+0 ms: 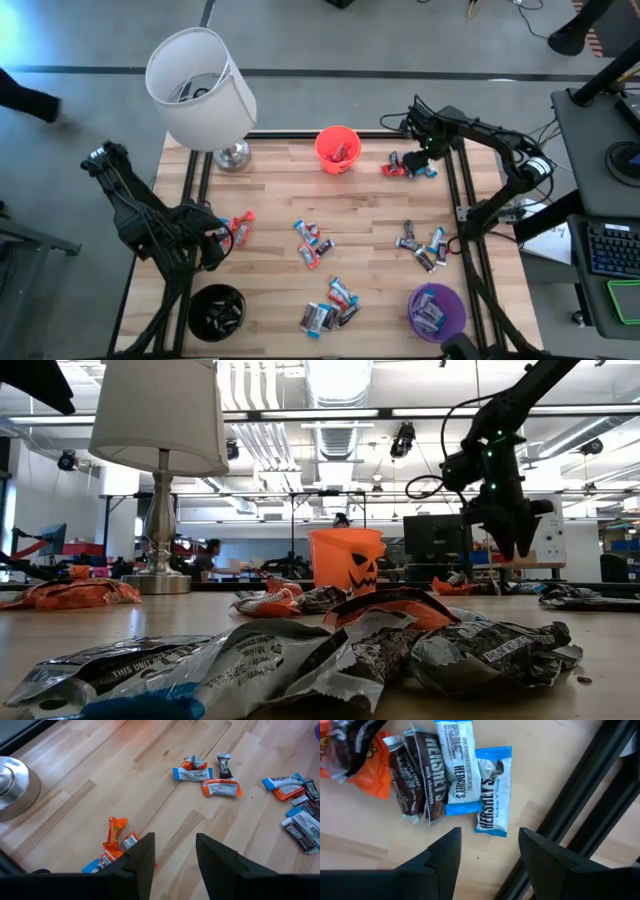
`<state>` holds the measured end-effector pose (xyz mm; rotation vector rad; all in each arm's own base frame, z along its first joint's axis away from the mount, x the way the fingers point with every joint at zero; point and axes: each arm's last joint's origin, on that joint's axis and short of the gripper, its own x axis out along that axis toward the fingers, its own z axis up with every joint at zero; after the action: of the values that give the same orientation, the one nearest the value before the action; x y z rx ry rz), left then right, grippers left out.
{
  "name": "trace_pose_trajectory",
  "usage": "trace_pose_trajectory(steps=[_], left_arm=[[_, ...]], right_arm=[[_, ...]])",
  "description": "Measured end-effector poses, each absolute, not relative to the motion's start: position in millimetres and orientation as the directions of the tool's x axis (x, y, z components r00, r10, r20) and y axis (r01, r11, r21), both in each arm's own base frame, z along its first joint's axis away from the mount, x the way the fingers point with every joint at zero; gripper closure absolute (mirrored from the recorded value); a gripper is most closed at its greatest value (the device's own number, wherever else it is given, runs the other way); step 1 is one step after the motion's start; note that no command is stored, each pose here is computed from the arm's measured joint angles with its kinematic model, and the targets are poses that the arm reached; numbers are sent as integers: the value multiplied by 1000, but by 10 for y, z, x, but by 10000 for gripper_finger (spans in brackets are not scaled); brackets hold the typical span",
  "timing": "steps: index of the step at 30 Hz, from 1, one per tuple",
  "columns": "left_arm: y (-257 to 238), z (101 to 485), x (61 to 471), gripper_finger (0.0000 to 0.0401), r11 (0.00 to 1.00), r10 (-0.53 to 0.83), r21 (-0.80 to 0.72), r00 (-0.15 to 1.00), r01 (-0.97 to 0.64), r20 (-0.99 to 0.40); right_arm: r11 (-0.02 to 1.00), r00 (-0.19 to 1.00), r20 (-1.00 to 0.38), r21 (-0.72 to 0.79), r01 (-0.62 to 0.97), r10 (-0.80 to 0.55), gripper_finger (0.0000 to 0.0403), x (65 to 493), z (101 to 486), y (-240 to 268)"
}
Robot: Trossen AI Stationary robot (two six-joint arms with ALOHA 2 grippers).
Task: Organize candy in baskets
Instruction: Put the brown chocolate into the black bucket
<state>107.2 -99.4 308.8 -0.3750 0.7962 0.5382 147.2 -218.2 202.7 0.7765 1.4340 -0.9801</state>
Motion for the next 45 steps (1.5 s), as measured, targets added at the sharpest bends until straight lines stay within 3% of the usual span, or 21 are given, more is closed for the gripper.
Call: trace_pose_trajectory(steps=[28, 40, 45], left_arm=[[-1019, 3095, 1093, 275, 800, 289, -153, 596, -581, -750], [-1019, 3096, 1093, 275, 803, 288, -149, 596, -577, -750], [-1019, 3096, 1093, 275, 803, 288, -149, 596, -577, -750]], right_arm=[[466, -121, -989, -148, 872, -86, 213, 1456, 1820, -2106], [434, -64, -995, -91, 896, -76, 213, 1506, 1829, -2103], [463, 41, -996, -1, 886, -81, 213, 1629, 1885, -2113]])
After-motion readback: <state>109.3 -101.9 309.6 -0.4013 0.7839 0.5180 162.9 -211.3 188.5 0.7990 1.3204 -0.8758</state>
